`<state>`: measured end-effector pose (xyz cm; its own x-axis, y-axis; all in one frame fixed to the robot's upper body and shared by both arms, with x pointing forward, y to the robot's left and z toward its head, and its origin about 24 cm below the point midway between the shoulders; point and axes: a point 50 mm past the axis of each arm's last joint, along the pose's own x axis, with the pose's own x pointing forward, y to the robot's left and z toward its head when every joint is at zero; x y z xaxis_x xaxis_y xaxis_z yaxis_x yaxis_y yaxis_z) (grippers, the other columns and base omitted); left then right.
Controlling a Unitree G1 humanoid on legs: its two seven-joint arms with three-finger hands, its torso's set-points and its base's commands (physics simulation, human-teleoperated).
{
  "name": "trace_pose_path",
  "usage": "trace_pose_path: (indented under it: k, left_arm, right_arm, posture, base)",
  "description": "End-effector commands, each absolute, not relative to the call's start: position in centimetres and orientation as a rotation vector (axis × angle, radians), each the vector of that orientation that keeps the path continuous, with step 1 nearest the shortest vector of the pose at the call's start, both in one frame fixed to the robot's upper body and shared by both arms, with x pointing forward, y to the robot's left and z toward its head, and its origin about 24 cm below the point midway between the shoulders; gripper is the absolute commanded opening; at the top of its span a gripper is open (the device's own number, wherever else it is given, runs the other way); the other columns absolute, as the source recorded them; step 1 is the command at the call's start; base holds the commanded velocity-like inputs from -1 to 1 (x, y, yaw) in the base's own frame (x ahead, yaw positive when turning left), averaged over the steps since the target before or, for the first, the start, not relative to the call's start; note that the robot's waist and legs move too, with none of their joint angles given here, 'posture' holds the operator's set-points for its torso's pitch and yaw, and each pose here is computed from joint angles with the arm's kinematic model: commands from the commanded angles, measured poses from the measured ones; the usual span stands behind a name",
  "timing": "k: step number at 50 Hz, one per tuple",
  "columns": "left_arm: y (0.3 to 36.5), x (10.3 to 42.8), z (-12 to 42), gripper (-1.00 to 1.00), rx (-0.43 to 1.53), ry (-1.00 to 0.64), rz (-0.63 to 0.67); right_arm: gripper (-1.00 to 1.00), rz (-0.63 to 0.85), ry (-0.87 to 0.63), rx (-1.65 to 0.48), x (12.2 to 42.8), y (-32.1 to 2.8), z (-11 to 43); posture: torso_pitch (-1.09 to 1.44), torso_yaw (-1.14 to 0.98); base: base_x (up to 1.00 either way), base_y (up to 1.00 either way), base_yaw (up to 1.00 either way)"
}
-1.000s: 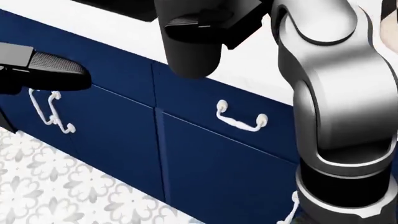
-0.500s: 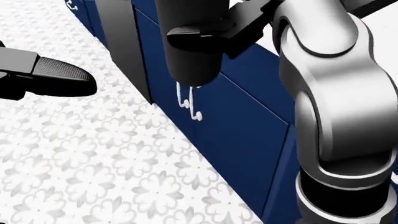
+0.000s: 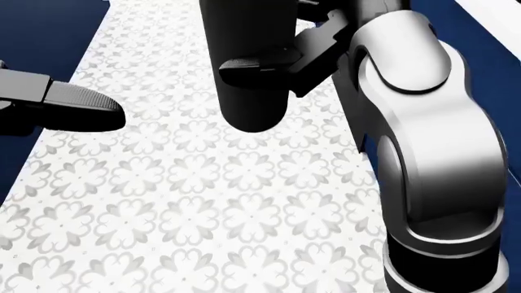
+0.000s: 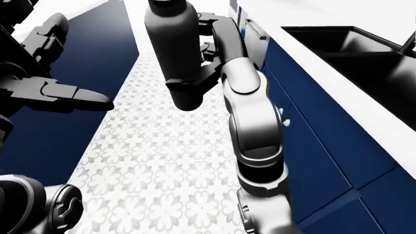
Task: Move the drinks to the dining counter.
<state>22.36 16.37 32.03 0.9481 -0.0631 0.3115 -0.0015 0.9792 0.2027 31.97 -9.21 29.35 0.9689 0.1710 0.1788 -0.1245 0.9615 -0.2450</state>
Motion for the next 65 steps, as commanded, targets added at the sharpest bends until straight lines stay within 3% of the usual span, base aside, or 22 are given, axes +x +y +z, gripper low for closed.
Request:
trace_pose_path:
  k: [1,53,65]
  left_arm:
    - [16.1,22.0,32.8,1.00,0.211,-0.374,-0.042]
    - [15.9,22.2,31.8,1.00,0.211,-0.360,-0.045]
    - [15.8,22.0,31.9,1.00,0.212,-0.363,-0.048]
  right_arm:
    - [-1.00,0.102,-0.359,-0.216,30.8,-10.0,32.3]
    - [-1.00,0.108,-0.356,-0.229,30.6,-10.0,31.7]
    - [-1.00,0.111,-0.366,-0.237,30.5,-9.8,31.9]
  posture:
    - [0.00,0.00]
    - [0.00,0.00]
    - [0.00,0.00]
  base:
    - [0.62,0.00,0.70]
    - [0.98,0.25,0.00]
    - [0.46,0.00,1.00]
